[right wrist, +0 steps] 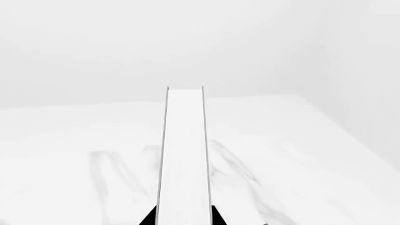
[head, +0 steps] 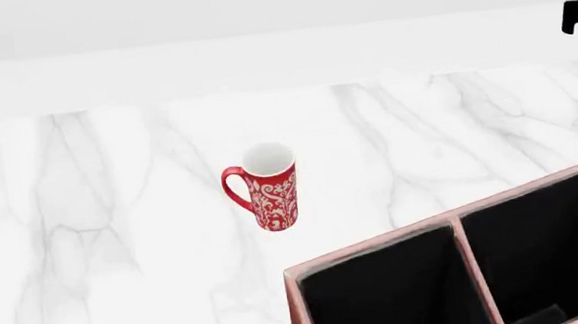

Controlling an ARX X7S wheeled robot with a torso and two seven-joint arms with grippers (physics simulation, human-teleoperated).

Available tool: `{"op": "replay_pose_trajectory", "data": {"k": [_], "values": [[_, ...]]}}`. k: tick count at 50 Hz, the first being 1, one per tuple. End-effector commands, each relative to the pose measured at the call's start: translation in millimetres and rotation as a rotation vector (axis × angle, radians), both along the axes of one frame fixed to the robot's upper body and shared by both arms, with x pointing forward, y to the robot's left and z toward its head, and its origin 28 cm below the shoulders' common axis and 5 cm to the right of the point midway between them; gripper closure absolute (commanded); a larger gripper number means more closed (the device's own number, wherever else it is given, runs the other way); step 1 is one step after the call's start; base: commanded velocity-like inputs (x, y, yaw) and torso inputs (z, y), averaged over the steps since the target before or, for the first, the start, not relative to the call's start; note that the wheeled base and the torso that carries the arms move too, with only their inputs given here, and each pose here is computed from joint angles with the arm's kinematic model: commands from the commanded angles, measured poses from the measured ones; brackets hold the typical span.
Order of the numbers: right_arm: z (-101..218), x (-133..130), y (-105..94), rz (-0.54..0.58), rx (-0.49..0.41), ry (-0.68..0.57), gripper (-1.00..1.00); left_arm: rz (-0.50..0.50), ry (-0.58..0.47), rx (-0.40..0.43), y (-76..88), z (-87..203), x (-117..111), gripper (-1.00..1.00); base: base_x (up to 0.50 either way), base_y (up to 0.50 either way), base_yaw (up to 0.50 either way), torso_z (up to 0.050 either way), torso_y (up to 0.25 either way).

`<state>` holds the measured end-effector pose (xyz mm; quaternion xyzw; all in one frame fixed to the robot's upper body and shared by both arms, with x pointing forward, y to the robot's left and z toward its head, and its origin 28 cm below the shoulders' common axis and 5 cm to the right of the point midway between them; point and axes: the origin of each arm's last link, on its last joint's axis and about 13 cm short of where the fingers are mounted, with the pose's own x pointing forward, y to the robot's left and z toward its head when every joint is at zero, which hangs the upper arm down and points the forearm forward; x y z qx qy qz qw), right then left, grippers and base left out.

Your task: Pick up the book and place it in the right compartment of the caddy.

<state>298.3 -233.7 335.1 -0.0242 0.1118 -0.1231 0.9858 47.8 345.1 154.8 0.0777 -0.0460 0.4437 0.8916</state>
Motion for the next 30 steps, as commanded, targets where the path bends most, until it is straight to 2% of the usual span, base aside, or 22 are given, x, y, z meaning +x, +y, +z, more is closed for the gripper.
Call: {"op": "replay_pose_trajectory", "data": {"k": [1, 17, 30], "values": [[3.6, -6.8, -9.6, -0.063, -0.038, -0.008, 1.00, 0.002, -0.003, 0.005, -0.4, 1.5, 0.9, -1.00, 0.00, 0.00, 0.00, 0.000, 0.000], [9.3, -22.3, -20.1, -0.133, -0.046, 0.051, 1.00, -0.008, 0.011, -0.001, -0.2, -3.9, 2.9, -1.00, 0.00, 0.00, 0.00, 0.000, 0.002], [1.2, -55.9, -24.2, -0.197, -0.054, 0.088, 1.00, -0.001, 0.008, -0.008, 1.6, -4.9, 1.9, -1.00, 0.00, 0.00, 0.00, 0.000, 0.002]]}}
